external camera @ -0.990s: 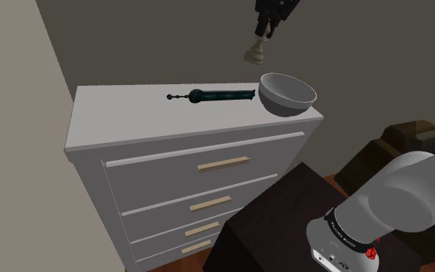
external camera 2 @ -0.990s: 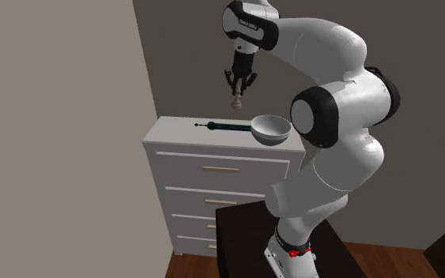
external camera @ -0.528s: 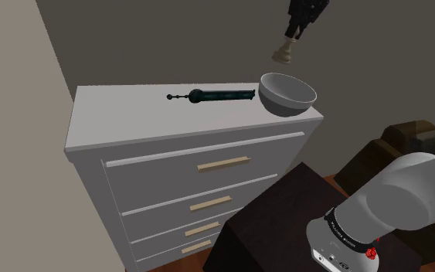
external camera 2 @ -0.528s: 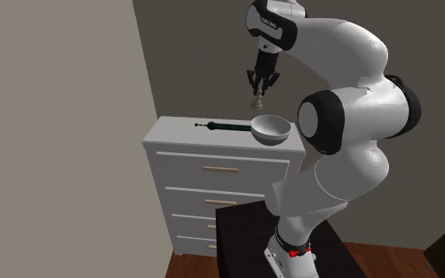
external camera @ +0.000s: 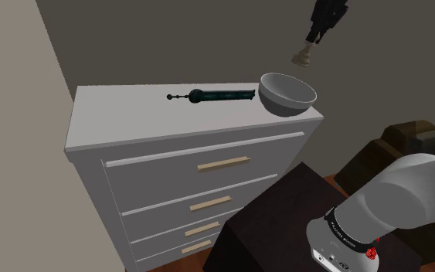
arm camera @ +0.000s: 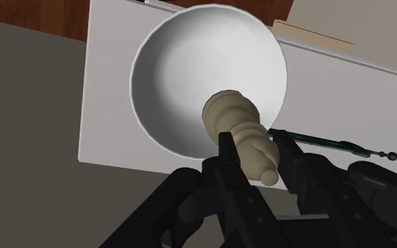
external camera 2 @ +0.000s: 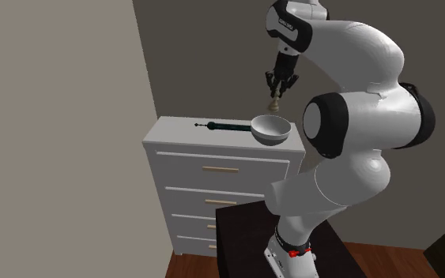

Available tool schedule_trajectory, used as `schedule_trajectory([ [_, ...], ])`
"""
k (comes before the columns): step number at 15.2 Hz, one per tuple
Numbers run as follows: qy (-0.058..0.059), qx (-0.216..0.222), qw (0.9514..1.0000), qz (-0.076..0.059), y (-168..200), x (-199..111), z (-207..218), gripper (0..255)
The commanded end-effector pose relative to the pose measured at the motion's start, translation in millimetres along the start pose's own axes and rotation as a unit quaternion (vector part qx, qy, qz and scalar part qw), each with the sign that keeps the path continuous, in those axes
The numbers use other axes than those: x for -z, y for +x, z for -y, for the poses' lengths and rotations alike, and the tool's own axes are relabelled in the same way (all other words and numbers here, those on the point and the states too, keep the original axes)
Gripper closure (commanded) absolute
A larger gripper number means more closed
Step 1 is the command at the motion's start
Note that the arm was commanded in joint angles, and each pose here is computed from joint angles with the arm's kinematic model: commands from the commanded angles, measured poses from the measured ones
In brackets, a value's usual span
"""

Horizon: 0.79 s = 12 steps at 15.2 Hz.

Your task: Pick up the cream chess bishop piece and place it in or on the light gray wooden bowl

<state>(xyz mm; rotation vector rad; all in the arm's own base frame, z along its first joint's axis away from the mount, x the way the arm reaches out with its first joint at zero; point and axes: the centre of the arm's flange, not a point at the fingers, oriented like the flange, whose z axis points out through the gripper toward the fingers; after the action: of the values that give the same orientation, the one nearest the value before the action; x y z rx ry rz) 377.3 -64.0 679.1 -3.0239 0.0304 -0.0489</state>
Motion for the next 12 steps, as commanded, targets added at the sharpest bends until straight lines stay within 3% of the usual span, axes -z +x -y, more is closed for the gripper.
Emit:
schedule_trajectory([
  [1,0.0,0.0,1.0,0.0,0,-10,-3,255],
  [12,0.0,0.0,1.0,0.0,-2,-68,-9,255],
])
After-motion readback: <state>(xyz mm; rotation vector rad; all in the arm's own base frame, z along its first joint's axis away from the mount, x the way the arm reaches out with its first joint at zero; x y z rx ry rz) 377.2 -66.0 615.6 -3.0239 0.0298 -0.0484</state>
